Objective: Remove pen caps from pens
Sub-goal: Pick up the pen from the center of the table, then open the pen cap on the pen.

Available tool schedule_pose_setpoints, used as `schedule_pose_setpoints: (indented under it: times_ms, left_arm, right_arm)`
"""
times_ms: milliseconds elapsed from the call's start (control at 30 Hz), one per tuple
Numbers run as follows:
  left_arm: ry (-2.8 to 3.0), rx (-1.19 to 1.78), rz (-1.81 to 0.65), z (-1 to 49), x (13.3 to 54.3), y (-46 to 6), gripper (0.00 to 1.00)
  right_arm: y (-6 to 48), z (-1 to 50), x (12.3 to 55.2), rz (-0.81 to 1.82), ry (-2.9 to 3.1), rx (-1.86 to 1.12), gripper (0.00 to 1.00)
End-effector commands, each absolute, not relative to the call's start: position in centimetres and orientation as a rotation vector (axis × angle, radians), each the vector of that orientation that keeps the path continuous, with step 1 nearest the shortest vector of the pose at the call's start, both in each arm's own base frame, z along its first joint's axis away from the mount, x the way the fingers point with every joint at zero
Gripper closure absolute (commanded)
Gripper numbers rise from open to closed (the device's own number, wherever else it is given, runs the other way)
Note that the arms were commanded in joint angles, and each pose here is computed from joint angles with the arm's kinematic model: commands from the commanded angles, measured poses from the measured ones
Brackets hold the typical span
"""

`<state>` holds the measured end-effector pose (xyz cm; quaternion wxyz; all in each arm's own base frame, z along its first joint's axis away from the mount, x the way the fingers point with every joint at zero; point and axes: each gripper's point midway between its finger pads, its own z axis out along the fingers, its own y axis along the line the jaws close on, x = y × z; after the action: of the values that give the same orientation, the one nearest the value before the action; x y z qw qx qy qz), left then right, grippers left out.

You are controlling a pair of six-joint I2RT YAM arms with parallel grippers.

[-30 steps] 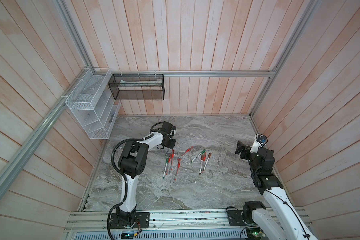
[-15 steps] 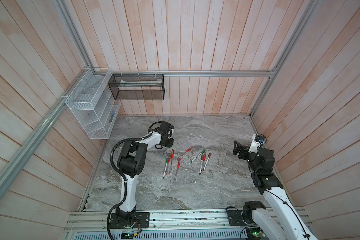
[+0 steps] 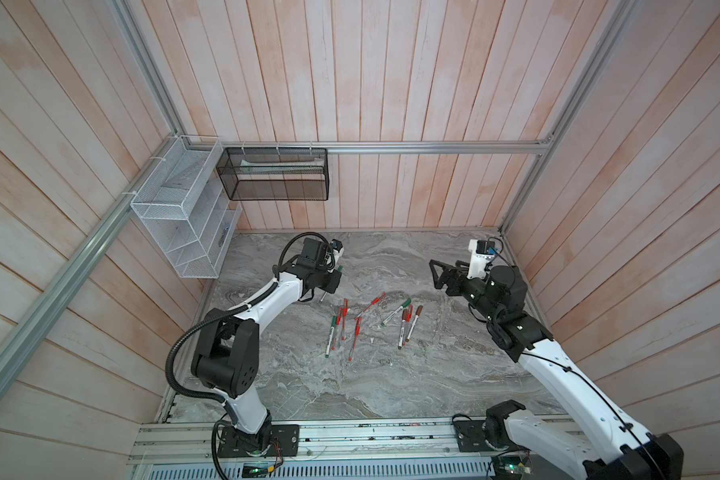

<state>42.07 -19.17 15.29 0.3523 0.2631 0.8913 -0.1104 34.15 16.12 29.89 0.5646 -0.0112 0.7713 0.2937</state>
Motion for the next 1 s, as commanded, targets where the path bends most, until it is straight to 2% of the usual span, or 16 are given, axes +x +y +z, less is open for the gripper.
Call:
schedule_pose_setpoints:
  times_ms: [0, 333, 700, 900, 967]
  left_arm:
    - [2.207, 0.765, -0.341, 17.4, 40.5, -20.2, 1.0]
    - [2.026, 0.833, -0.462, 21.5, 36.2, -19.9, 1.0]
    - [2.017, 0.803, -0.536, 21.8, 36.5, -19.5, 1.0]
    - [2.01, 0.825, -0.558, 21.5, 36.2, -19.9, 1.0]
    - [2.014, 0.822, -0.551, 21.6, 36.3, -19.8, 1.0]
  right_arm:
    - [20.9, 30.8, 34.4, 0.983, 1.778, -0.021, 0.11]
    - [31.5, 30.4, 34.6, 1.388, 1.723, -0.085, 0.25]
    - [38.3, 27.5, 36.1, 1.678, 1.736, 0.167, 0.39]
    - [41.3, 26.5, 35.9, 1.761, 1.765, 0.117, 0.44]
    - [41.8, 26.1, 36.0, 1.763, 1.783, 0.113, 0.48]
